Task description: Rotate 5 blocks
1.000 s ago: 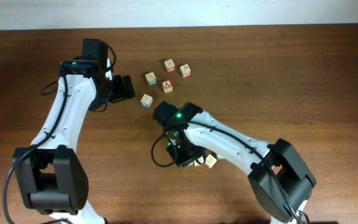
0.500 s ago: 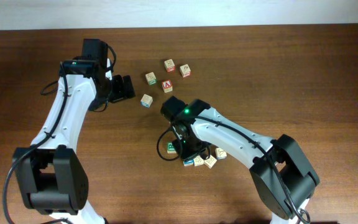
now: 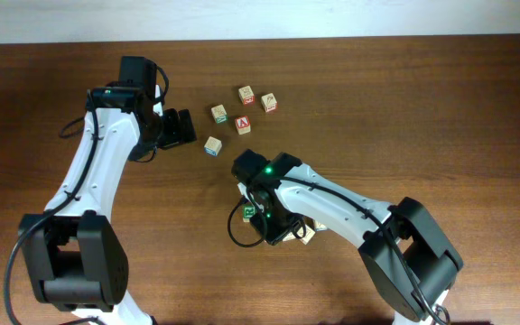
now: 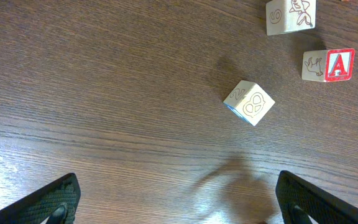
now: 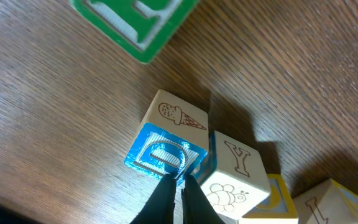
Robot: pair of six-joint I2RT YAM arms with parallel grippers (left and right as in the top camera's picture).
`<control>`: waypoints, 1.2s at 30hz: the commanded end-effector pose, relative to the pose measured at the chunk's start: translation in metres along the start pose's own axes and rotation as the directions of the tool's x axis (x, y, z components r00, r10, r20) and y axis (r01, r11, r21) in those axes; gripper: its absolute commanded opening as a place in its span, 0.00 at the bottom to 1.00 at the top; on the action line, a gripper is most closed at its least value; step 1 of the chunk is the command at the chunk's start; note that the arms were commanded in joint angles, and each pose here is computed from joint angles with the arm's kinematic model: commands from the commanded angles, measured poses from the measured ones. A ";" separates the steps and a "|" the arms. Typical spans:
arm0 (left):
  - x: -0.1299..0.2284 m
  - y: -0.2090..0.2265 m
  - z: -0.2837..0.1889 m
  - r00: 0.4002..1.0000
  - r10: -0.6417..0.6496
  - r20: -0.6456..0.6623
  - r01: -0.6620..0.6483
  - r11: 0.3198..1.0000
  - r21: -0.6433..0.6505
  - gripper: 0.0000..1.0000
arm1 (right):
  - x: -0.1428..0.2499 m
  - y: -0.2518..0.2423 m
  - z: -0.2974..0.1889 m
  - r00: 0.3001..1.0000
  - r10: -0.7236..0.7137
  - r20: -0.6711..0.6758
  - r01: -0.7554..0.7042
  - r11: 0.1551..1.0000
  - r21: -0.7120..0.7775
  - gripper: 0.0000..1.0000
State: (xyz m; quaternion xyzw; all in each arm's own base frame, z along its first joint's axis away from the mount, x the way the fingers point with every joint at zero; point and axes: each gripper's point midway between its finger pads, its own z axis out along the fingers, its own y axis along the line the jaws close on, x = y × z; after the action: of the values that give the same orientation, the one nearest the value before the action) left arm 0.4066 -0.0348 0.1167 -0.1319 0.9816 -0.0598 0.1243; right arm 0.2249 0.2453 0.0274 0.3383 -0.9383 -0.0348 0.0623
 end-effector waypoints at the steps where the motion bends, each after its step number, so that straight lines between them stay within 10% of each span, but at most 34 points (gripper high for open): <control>1: -0.005 -0.001 -0.003 1.000 0.017 0.013 -0.017 1.000 -0.003 0.99 | 0.001 0.004 0.003 1.000 -0.028 0.007 0.028 1.000 -0.008 0.08; 36: -0.005 -0.001 -0.003 1.000 0.017 0.014 -0.017 1.000 -0.003 0.99 | -0.010 0.028 -0.010 0.977 -0.205 0.053 0.209 0.974 -0.087 0.09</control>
State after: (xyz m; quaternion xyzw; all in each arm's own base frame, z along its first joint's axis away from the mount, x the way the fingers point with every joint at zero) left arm 0.4066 -0.0348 0.1167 -0.1319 0.9816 -0.0598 0.1243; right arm 0.2179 0.2704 0.0396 0.4202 -0.9011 -0.0895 0.0582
